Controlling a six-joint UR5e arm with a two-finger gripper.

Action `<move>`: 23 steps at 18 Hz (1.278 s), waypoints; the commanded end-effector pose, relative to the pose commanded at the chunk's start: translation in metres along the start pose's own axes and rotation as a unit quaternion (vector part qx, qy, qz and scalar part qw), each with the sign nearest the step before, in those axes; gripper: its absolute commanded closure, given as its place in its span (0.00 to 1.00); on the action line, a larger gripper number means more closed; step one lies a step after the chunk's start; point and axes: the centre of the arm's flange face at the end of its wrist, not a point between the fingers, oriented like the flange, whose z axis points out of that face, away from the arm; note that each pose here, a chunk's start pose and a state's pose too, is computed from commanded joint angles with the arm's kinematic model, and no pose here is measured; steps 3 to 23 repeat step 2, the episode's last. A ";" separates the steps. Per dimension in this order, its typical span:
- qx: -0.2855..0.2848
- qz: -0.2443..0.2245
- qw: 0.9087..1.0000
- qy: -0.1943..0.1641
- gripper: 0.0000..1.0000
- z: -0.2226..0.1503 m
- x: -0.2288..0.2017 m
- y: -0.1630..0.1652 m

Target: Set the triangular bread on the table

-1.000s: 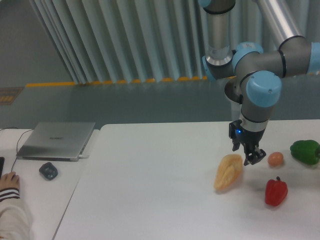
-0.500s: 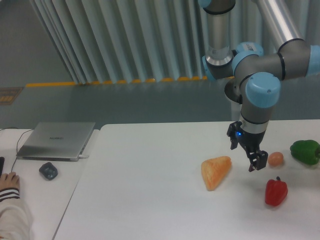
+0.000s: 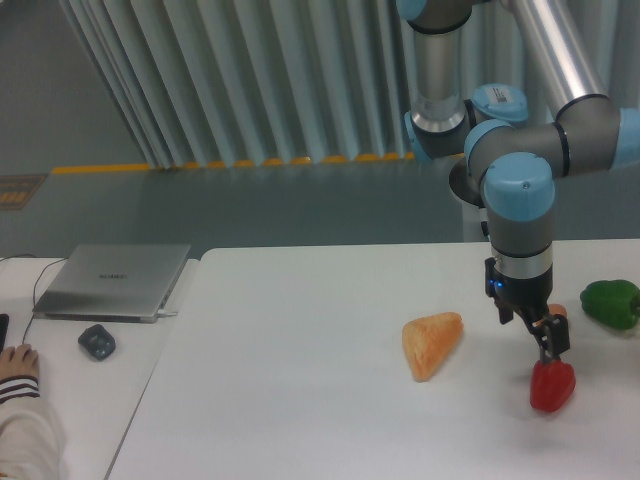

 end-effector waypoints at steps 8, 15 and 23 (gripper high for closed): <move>0.001 0.002 1.000 0.002 0.00 -0.003 0.003 -0.001; 0.001 0.002 1.000 0.002 0.00 -0.003 0.003 -0.001; 0.001 0.002 1.000 0.002 0.00 -0.003 0.003 -0.001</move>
